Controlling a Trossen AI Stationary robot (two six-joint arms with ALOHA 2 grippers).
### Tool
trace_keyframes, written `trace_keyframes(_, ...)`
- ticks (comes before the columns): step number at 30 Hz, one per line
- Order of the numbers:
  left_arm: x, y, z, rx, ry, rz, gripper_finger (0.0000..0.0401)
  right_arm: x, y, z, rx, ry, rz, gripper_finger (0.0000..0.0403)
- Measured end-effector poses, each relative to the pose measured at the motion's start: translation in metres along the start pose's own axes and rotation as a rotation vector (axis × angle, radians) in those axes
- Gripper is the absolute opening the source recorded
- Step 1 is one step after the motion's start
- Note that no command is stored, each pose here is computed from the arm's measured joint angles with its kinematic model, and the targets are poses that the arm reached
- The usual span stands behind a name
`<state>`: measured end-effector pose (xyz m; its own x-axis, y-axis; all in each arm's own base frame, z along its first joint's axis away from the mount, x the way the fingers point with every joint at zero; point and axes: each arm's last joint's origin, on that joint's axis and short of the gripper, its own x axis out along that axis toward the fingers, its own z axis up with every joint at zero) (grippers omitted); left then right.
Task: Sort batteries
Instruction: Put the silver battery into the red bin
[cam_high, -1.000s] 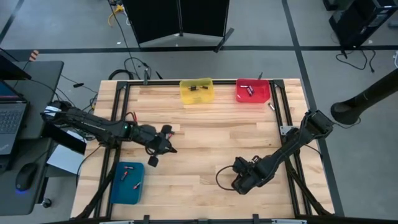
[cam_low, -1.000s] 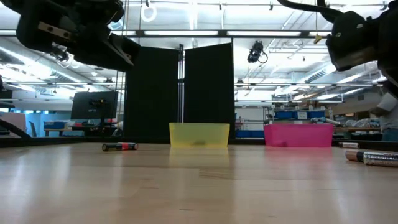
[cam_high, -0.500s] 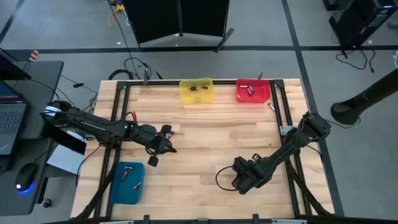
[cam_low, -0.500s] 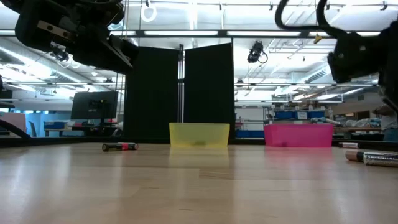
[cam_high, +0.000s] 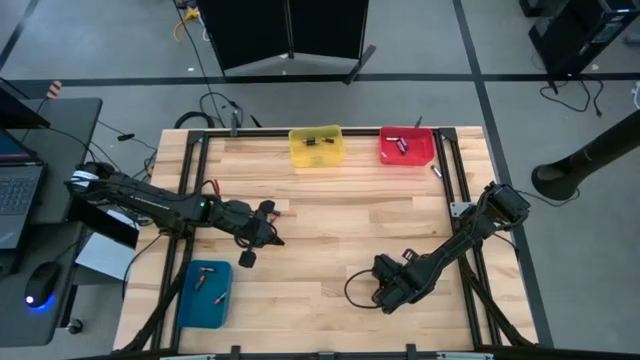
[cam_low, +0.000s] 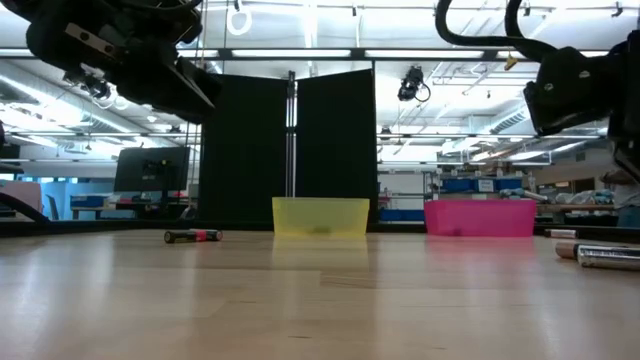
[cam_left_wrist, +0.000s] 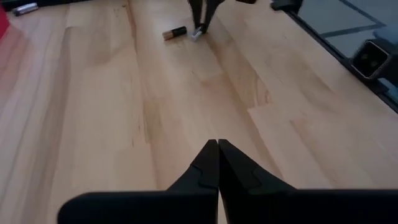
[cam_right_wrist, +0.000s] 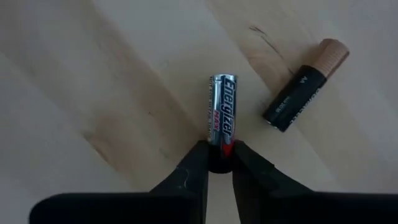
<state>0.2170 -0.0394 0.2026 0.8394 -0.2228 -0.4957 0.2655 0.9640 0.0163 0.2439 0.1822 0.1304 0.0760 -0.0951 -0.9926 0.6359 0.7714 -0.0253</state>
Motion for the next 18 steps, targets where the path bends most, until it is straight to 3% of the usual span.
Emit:
trace_keyframes(6, 0.0, 0.002, 0.001, -0.038, -0.005, 0.062, 0.0006, -0.013, 0.017, 0.004, -0.119, 0.015, 0.08, 0.0056)
trace_keyframes(10, 0.0, 0.002, 0.005, -0.048, -0.045, 0.069, 0.0006, -0.031, 0.031, 0.018, -0.226, -0.076, 0.142, 0.0056)
trace_keyframes(14, 0.0, 0.004, 0.007, -0.086, -0.069, 0.13, 0.0006, -0.04, 0.03, 0.05, -0.271, -0.183, 0.124, 0.0056)
trace_keyframes(18, -0.001, 0.006, 0.008, -0.099, -0.08, 0.215, 0.0006, -0.038, 0.013, 0.099, -0.285, -0.216, 0.095, 0.0056)
